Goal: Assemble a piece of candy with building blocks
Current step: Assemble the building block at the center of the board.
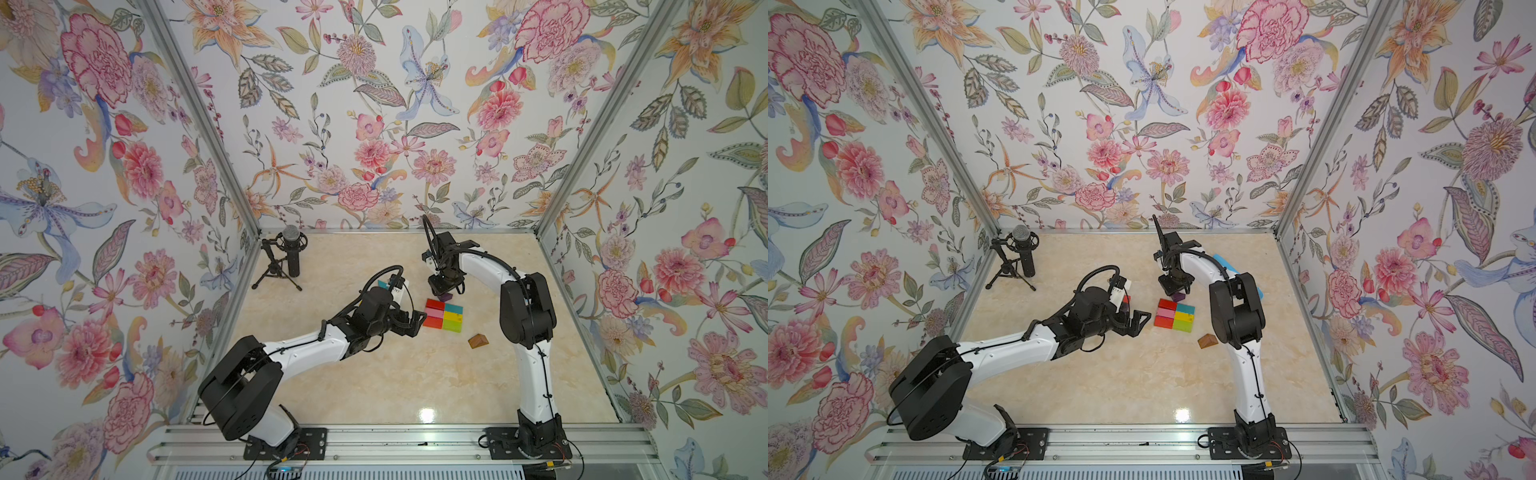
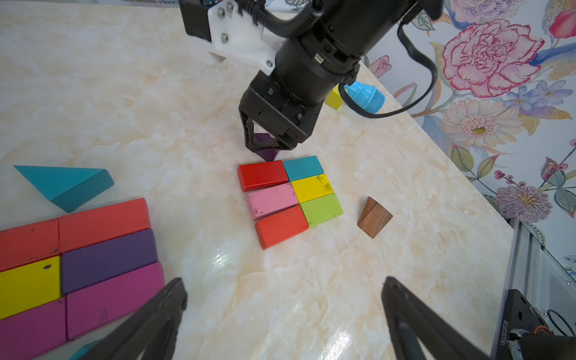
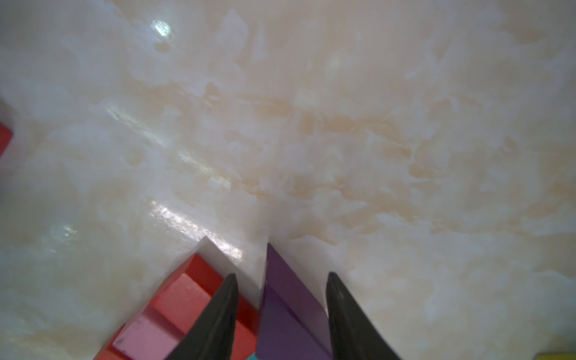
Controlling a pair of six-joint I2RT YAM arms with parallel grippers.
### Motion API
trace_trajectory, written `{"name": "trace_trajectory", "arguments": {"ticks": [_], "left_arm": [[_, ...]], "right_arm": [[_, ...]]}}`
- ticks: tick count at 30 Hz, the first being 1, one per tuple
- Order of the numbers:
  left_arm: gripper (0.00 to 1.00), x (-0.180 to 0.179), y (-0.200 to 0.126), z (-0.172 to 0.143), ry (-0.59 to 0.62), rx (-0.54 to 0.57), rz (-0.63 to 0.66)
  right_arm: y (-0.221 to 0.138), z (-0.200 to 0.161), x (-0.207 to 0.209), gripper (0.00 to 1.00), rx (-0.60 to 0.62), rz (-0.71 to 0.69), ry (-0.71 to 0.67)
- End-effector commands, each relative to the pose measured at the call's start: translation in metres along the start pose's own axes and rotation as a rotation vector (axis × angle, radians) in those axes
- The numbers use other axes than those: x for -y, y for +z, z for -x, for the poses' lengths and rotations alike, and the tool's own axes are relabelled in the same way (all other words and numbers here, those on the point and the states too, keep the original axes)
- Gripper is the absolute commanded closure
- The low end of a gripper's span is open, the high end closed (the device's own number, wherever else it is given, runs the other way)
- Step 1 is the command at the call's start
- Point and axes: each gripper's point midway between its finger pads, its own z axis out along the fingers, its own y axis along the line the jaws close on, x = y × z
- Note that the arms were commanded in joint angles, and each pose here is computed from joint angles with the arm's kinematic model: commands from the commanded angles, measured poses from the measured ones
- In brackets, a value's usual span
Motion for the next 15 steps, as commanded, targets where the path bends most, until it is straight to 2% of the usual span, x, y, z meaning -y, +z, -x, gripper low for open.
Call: {"name": "trace_trajectory", "arguments": {"ticks": [1,4,7,11,15], "left_arm": [[0.01,-0.002,-0.007,0.004,-0.011,0.025,-0.003],[0.01,-0.002,-0.015,0.003,0.004,0.023,-0.002],[0.01,-0.003,-0.024,-0.005,0.030,0.008,0.004],[0.01,0.003,-0.025,-0.023,0.040,-0.032,-0.044],[0.01,0.024,-0.017,-0.045,0.085,-0.080,-0.101]], "right_arm": [[-0.061,0.019,0.000,0.42,0.128,0.040,0.051],[-0.091,0.000,-0.003,0.38,0.167,0.054,0.144],[-0.107,-0.046,-0.015,0.31,0.200,0.069,0.270],[-0.112,-0.120,-0.028,0.21,0.235,0.085,0.457],[-0.104,-0.170,-0.036,0.15,0.271,0.094,0.589]]}}
